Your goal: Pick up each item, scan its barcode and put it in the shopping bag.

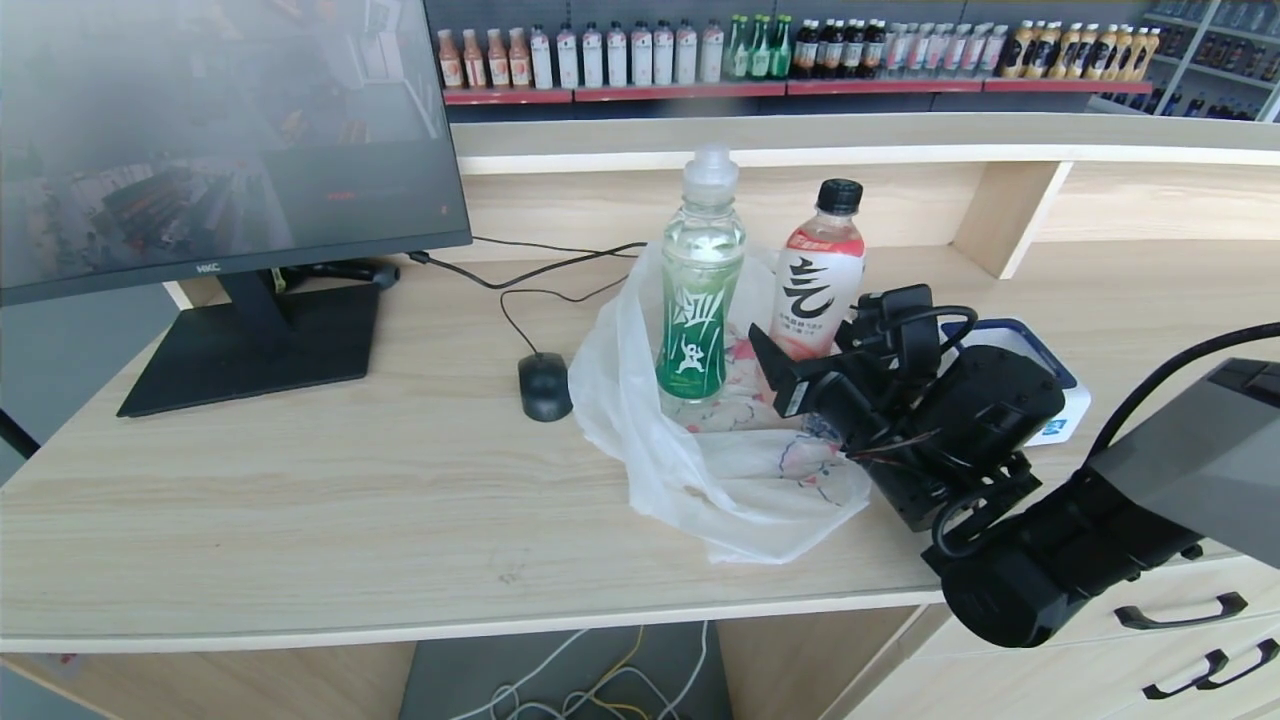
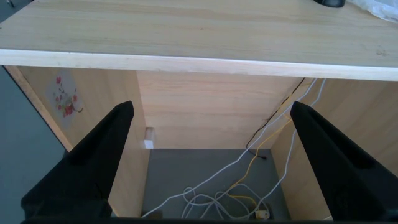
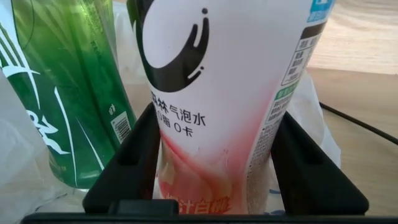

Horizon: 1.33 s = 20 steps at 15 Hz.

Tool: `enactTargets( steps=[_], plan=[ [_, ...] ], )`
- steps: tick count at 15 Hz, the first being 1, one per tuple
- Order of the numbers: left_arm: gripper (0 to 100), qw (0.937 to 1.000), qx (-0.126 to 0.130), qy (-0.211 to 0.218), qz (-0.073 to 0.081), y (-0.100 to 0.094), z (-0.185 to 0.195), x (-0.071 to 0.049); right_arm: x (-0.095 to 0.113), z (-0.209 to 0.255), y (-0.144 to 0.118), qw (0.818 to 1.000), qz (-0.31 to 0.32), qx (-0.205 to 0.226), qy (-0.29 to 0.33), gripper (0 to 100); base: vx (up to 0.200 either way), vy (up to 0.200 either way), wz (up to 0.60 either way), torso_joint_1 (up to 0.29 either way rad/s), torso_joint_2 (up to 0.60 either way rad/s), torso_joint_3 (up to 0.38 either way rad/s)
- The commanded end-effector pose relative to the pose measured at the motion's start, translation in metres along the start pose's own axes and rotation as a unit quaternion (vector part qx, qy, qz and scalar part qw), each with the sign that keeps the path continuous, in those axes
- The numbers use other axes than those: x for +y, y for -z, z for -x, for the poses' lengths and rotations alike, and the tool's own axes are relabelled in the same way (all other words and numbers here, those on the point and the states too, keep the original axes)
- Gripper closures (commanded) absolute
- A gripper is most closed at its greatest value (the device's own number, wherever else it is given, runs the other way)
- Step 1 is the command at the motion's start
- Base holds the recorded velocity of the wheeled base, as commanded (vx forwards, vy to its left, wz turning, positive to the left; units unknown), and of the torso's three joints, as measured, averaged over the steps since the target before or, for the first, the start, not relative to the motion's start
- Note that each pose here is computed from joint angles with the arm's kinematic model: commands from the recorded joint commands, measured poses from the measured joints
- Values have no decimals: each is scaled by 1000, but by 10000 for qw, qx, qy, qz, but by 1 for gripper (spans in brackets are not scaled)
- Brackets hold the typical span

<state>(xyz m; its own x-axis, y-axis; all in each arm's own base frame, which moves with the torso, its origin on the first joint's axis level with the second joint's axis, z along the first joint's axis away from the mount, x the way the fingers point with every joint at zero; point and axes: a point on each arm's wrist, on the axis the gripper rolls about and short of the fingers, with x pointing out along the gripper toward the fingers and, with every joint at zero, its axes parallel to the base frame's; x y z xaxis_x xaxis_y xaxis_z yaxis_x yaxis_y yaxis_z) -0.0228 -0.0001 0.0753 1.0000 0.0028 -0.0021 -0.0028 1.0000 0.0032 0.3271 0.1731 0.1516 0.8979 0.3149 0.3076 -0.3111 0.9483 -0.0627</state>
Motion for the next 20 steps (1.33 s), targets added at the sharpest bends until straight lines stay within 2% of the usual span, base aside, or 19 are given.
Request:
enactTargets(
  steps=[1,8,12,15,18,20],
  plan=[
    [0,10000,-3,-2,1,0,0,0,-1,2,-6,10000,-20,-66,8,0,0,0,0,0,0,0],
    [0,10000,-3,-2,1,0,0,0,-5,19,-26,9999,-24,-126,7,0,0,0,0,0,0,0],
    [0,10000,-3,-2,1,0,0,0,-7,52,-56,9997,-62,-215,-77,0,0,0,0,0,0,0],
    [0,10000,-3,-2,1,0,0,0,-17,98,-78,9998,4,-195,-100,0,0,0,0,0,0,0],
    [0,10000,5,6,1,0,0,0,-31,169,-97,9996,113,-207,-140,0,0,0,0,0,0,0],
    [0,10000,5,-1,1,0,0,0,-43,223,-97,9997,169,-147,-53,0,0,0,0,0,0,0]
  ],
)
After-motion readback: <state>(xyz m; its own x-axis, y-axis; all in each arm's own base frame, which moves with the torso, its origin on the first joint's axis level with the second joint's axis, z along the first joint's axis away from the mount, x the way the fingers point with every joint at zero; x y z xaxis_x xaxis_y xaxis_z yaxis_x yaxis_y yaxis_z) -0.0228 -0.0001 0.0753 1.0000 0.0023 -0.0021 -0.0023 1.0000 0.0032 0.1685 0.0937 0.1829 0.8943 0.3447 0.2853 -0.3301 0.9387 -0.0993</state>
